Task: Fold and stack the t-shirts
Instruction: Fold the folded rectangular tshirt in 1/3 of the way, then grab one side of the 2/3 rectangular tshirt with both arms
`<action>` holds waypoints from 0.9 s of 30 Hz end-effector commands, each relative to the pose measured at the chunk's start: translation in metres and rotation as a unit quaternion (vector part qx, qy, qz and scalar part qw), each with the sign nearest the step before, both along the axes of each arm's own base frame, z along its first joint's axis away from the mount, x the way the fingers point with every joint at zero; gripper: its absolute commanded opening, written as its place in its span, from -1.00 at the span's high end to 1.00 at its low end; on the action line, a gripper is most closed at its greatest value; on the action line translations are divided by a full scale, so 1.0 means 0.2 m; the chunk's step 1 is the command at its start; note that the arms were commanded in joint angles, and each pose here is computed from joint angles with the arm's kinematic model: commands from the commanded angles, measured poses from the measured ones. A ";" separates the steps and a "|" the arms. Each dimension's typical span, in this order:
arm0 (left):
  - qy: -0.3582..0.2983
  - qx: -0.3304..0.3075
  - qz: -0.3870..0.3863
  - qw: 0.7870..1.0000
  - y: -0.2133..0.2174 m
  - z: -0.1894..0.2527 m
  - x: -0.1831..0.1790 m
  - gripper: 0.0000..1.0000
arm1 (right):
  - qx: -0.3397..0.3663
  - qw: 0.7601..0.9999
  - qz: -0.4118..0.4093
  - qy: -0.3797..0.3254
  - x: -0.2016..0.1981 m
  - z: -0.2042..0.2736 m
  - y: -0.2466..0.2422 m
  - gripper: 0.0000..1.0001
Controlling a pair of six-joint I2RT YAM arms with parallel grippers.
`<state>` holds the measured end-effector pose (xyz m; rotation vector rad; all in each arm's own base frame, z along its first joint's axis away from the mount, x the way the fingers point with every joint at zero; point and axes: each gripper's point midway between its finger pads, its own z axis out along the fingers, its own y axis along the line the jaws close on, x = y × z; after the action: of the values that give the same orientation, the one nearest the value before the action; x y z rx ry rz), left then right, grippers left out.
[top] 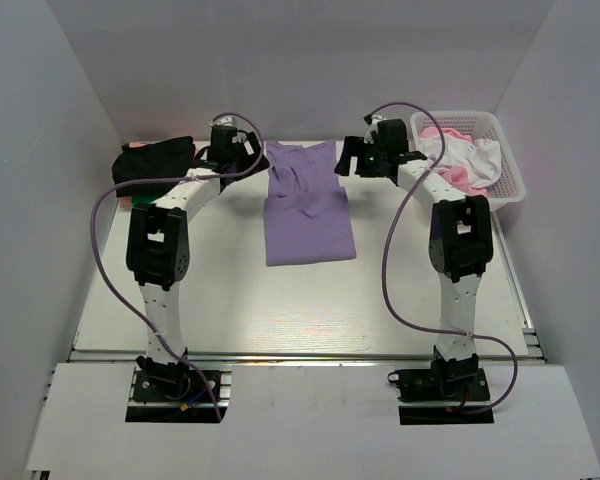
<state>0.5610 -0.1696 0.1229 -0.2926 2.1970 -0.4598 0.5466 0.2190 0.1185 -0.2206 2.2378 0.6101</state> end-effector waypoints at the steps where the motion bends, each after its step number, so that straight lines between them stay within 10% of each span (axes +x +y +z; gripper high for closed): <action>1: -0.035 -0.023 -0.044 0.998 -0.07 0.19 -0.13 -0.99 | 0.018 0.999 0.007 0.034 -0.17 0.04 -0.03 -0.81; 21: 0.084 0.018 -0.225 0.971 -0.24 -0.26 -1.09 -0.99 | 0.046 0.990 0.064 0.119 -1.01 -0.29 -0.11 -0.81; 27: 0.100 0.028 -0.236 0.966 -0.28 -0.37 -1.13 -0.55 | 0.075 0.985 0.078 0.137 -0.99 -0.33 -0.04 -0.74</action>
<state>0.3303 -0.2189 0.0435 0.1952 2.5183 -0.6489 0.3370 0.1962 0.0419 -0.2253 2.4973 0.8590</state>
